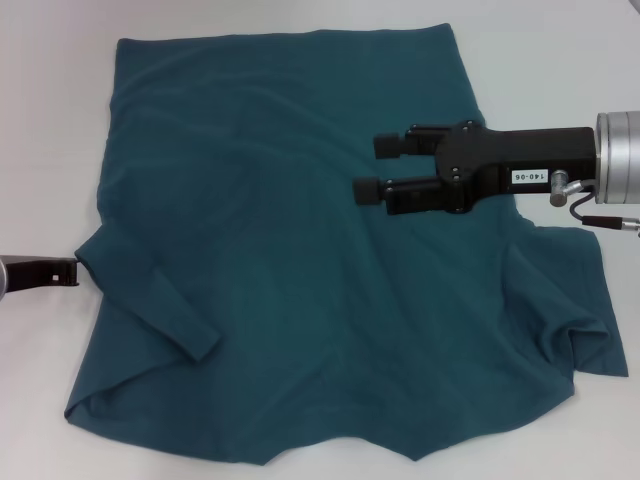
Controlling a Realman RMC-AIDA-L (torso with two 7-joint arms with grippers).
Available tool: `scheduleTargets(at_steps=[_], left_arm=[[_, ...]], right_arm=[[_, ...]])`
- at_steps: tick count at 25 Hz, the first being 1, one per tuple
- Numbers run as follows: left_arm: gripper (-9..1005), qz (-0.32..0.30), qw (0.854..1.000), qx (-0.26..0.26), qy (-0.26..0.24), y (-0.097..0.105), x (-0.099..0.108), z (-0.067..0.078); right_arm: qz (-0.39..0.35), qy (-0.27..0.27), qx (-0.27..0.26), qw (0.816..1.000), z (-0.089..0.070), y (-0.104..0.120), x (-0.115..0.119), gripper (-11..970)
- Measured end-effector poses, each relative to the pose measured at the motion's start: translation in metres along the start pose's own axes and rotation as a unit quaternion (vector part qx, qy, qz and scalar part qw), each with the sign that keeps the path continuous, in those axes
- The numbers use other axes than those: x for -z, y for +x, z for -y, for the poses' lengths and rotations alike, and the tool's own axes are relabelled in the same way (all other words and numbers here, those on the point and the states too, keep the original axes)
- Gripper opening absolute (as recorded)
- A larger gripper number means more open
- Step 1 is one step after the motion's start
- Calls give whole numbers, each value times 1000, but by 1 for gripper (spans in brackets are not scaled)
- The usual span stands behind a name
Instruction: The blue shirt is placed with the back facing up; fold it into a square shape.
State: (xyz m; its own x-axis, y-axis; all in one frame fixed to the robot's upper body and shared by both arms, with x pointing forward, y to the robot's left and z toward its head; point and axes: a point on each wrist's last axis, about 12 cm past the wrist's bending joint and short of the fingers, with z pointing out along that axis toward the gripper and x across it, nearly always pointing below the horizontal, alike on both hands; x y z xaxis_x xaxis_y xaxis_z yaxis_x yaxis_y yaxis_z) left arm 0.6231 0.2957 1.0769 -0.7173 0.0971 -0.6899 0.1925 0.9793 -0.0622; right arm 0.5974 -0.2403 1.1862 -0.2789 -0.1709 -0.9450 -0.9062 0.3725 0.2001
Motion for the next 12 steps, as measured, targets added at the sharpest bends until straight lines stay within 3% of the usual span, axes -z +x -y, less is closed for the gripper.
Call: scheduleTargets(at_steps=[4,12], left_arm=[[24,0,1000,-7,3,-1,-1,4],[24,-6,998,-56,39,-13,-10,40]], right_arm=[[0,0,-1,1000,0,1,0,866],[-1,0,-2,1000,0,1,0,866]])
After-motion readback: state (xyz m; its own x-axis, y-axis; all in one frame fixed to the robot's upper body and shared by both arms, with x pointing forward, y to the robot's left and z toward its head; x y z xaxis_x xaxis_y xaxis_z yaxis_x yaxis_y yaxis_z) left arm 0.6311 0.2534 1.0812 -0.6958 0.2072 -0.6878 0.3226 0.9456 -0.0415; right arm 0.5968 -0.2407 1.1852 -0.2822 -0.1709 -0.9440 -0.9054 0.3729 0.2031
